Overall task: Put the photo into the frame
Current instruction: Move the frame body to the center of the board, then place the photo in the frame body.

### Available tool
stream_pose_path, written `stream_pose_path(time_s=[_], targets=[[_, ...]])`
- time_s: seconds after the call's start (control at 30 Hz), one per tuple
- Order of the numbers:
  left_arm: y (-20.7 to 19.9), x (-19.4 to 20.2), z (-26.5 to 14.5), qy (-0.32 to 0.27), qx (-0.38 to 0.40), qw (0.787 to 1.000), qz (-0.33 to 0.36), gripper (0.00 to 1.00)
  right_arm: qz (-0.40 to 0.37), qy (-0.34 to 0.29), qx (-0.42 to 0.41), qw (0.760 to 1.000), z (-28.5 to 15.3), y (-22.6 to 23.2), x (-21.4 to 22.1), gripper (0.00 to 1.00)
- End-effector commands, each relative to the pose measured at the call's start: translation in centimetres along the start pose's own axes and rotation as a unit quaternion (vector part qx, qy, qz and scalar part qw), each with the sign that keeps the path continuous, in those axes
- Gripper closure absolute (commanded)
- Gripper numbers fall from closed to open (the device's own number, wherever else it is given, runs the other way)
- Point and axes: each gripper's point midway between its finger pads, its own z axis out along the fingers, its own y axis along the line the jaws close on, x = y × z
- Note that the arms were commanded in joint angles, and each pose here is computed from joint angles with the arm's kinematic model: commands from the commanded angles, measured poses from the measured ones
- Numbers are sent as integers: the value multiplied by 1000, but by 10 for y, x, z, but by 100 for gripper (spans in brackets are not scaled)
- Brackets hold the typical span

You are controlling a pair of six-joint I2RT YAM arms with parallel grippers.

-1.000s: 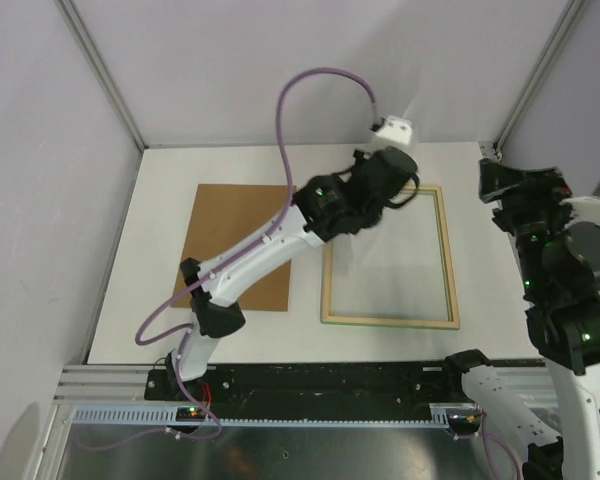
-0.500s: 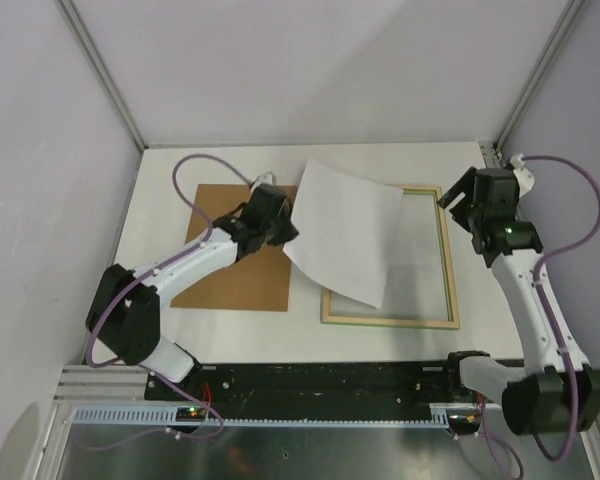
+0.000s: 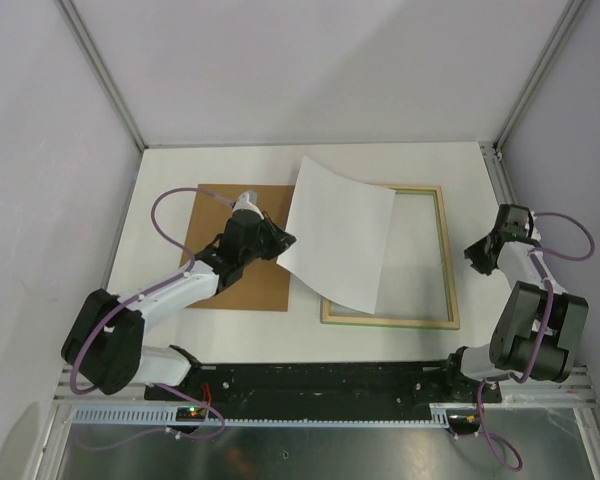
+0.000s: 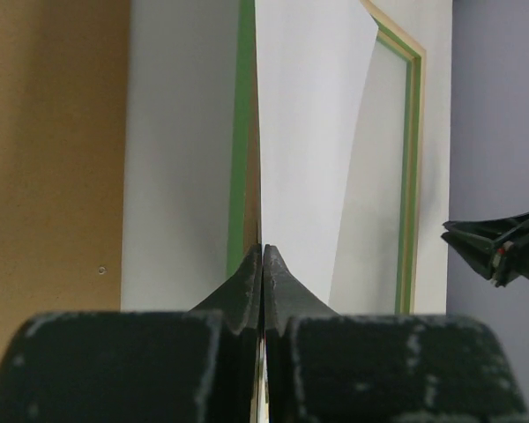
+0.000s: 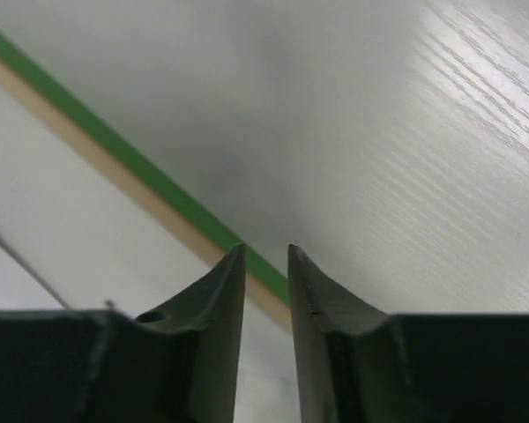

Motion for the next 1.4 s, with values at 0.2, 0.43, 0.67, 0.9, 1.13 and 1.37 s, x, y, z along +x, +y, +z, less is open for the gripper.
stream_pose_path(time_s=[0.2,0.43,0.67,0.9,1.13,1.37], targets=[[-22,-13,-8,-40,64,997,-19,100,48,25,3,999,29,-17,28,88],[-20,0,-16,-36,70,997,-28,100,36,59,-16,997,30,-10,66,91],[-15,14,-19,-28,68,997,-25,100,27,80,-54,995,21,17,95,91],[-10,18,-14,-25,65,997,-20,100,10,97,-82,992,16,41,117,91],[-23,25,-3,-8,98,995,6,100,-9,110,-105,988,16,52,127,88],[-25,44,7,26,105,994,14,100,-23,121,-114,986,18,53,131,87]])
